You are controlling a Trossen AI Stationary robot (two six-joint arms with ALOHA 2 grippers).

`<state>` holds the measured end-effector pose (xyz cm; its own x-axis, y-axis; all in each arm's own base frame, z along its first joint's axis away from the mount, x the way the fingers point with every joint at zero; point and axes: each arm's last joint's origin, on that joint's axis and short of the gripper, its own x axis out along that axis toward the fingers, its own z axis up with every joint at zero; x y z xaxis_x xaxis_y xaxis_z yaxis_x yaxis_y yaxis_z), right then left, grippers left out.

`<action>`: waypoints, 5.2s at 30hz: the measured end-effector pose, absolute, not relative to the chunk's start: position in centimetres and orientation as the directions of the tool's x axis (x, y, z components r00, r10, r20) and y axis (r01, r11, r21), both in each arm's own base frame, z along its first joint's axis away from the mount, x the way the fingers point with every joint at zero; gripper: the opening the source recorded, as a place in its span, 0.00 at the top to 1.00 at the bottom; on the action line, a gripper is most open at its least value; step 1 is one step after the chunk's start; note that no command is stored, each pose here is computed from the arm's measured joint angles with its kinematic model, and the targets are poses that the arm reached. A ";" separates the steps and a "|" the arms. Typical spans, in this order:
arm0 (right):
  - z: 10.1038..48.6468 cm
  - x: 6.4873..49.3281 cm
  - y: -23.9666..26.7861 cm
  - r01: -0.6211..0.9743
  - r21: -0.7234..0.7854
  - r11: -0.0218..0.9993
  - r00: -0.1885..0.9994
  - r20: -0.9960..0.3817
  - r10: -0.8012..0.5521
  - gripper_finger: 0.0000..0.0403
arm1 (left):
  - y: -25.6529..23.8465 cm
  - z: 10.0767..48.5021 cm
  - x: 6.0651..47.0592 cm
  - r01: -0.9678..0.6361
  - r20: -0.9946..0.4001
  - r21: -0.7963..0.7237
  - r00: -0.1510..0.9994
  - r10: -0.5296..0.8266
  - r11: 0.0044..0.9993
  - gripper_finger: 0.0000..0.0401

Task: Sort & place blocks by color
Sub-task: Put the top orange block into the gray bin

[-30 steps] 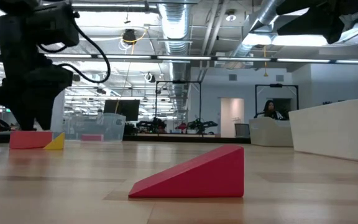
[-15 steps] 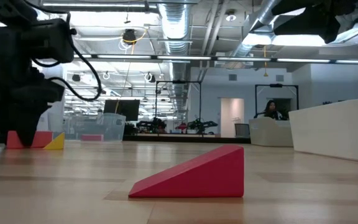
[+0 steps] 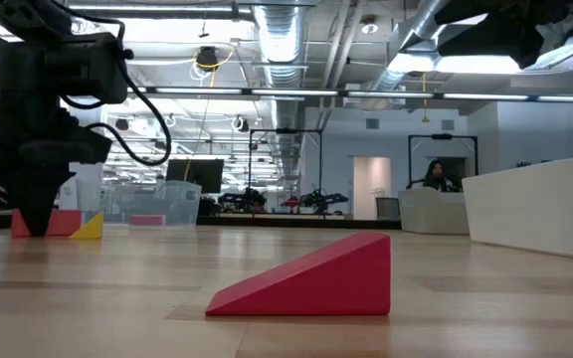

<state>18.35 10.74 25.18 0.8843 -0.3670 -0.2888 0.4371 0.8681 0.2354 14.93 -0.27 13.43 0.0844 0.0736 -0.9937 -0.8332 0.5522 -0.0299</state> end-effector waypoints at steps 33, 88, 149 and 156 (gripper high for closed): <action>25.6 18.6 10.5 0.463 0.271 0.844 0.880 -0.251 -0.402 0.37 | -0.8 23.8 21.1 -0.328 -0.616 -0.308 0.784 0.075 0.893 0.76; 18.9 30.0 2.1 0.062 0.210 0.976 0.949 0.290 -0.122 0.37 | -0.1 22.1 30.4 0.001 -0.087 -0.172 0.996 -0.016 0.985 0.76; 23.6 28.3 -0.3 0.473 0.115 0.873 0.873 -0.195 -0.447 0.66 | -0.5 23.2 27.7 -0.216 -0.268 -0.165 0.949 0.167 0.962 0.40; 23.6 23.8 -2.0 0.693 0.043 0.720 0.663 -0.429 -0.613 0.67 | -0.2 23.9 27.8 -0.245 -0.203 -0.184 0.957 0.207 0.952 0.40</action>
